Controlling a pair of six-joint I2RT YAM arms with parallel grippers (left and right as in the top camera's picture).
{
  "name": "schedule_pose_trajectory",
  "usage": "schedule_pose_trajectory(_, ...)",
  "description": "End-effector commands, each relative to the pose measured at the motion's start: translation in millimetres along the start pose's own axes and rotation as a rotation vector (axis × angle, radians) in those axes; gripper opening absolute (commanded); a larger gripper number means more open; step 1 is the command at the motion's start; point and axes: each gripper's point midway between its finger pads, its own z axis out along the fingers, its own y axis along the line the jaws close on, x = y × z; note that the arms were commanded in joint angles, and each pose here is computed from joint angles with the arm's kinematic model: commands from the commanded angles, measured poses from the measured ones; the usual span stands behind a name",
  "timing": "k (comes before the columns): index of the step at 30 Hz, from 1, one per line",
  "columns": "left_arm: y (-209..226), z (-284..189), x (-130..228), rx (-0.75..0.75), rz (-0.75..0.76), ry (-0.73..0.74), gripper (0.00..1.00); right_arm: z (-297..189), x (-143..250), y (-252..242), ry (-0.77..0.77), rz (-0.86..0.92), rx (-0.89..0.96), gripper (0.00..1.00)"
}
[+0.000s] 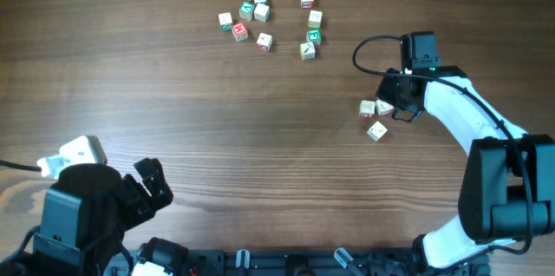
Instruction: Form a circle
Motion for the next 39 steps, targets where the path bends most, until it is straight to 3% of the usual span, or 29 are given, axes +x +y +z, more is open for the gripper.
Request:
schedule_pose_trajectory(1,-0.7,0.5,-0.1,0.001,-0.017,0.002,1.0,2.6,-2.9,4.3,-0.001,-0.014,-0.015,0.04)
schedule_pose_trajectory(28,-0.7,0.5,-0.1,0.001,-0.017,0.002,1.0,2.3,0.5,12.8,0.018,-0.088,-0.064,0.04)
schedule_pose_trajectory(39,-0.7,0.5,-0.1,0.001,-0.017,0.002,1.0,2.2,-2.7,-10.5,-0.01,-0.007,0.065,0.04)
